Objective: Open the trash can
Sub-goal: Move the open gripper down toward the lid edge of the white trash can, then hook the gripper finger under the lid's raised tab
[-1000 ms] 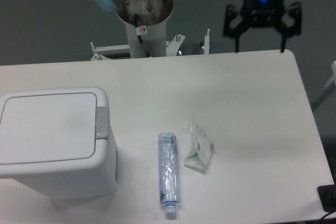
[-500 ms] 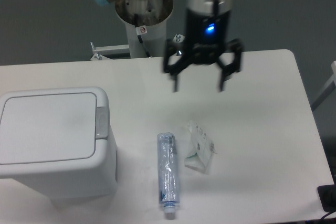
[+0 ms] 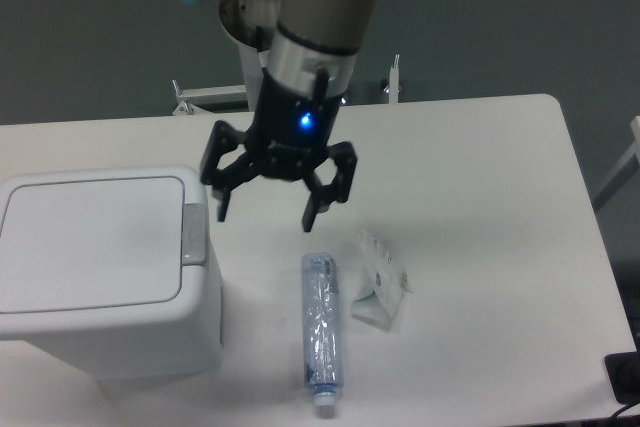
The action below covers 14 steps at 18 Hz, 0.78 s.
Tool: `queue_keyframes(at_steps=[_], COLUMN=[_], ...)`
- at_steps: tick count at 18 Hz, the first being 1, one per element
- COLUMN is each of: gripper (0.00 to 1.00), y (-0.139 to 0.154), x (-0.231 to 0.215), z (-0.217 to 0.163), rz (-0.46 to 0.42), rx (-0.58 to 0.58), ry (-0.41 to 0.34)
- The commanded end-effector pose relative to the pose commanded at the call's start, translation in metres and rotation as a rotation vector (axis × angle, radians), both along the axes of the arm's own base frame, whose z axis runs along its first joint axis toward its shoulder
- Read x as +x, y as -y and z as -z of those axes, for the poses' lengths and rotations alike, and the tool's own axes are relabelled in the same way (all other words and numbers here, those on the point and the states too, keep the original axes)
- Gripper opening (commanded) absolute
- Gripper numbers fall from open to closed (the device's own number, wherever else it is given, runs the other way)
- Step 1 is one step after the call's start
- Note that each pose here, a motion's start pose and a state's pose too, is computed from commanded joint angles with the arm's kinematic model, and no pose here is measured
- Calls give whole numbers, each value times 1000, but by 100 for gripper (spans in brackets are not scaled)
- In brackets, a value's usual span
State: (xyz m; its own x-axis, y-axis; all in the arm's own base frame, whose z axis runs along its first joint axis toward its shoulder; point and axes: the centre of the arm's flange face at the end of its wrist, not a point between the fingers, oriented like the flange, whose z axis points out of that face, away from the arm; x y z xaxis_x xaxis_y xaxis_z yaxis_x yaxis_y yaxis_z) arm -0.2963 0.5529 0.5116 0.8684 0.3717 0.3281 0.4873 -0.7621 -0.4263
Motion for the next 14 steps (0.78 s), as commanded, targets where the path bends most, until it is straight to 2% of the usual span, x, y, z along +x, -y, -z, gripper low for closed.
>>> queue_keyframes(at_steps=[14], gripper=[100], y=[-11], x=[9], z=[29], rz=[34], rx=[-34], ry=[19])
